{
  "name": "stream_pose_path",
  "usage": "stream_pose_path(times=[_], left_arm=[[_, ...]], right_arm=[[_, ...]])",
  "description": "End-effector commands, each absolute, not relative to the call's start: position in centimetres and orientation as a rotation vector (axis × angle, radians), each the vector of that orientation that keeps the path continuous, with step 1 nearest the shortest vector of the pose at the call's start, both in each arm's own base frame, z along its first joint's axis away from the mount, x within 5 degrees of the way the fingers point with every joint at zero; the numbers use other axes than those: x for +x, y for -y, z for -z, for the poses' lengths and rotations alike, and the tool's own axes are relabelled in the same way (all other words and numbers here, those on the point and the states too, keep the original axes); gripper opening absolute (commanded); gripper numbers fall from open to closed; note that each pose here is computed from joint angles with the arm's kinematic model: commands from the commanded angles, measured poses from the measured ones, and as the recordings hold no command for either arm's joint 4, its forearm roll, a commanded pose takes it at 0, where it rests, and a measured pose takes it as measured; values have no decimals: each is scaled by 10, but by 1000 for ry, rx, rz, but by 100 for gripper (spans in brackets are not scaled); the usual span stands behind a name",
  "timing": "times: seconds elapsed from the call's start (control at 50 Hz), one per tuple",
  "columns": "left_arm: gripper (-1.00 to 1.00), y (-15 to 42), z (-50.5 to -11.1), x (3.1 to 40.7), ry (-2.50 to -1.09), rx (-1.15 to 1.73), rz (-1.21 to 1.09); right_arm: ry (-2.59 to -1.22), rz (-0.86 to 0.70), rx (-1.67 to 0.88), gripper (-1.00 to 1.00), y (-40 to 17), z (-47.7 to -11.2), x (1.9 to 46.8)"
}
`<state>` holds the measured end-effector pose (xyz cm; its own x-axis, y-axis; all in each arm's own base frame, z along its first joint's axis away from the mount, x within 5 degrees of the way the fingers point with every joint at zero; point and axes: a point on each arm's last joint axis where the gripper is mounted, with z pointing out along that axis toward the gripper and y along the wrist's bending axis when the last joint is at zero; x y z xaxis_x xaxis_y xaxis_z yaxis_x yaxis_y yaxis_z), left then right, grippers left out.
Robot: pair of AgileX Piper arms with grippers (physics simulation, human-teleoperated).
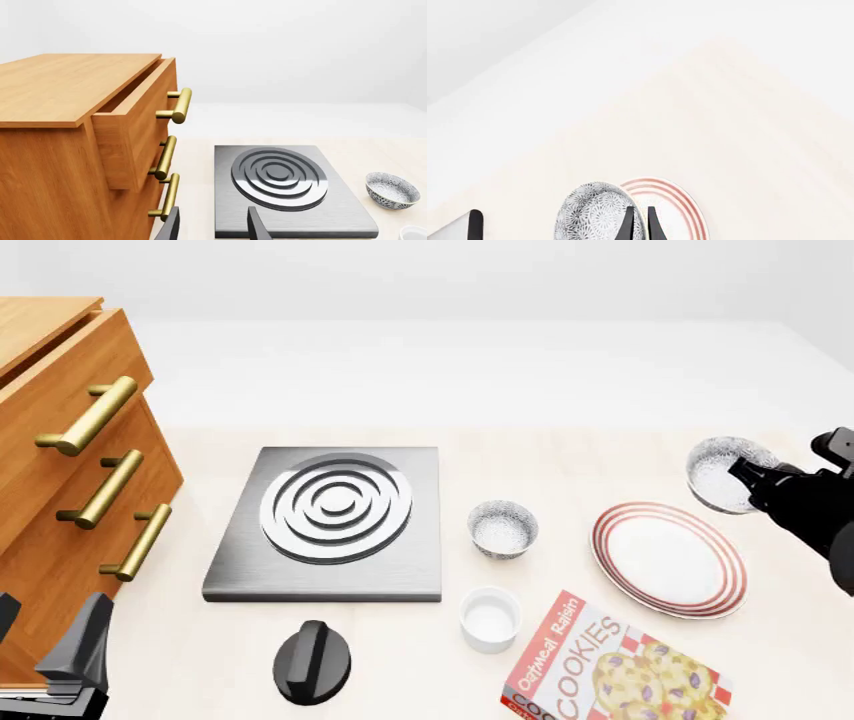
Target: Pick the akita bowl next to the plate and place it on the plate.
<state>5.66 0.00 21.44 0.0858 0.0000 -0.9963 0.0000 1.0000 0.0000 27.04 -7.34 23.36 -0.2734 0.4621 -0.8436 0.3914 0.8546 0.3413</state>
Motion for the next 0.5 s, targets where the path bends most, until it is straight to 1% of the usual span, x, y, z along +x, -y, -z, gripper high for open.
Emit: stream_pose_path(times=[0.02,0.5], left_arm=[[100,0,-214,57,-1485,0,0],[100,0,-214,57,-1485,0,0]], right_arm=[[-1889,-98,639,-100,68,-233,265],[-1926,-114,619,-100,59,-219,261]])
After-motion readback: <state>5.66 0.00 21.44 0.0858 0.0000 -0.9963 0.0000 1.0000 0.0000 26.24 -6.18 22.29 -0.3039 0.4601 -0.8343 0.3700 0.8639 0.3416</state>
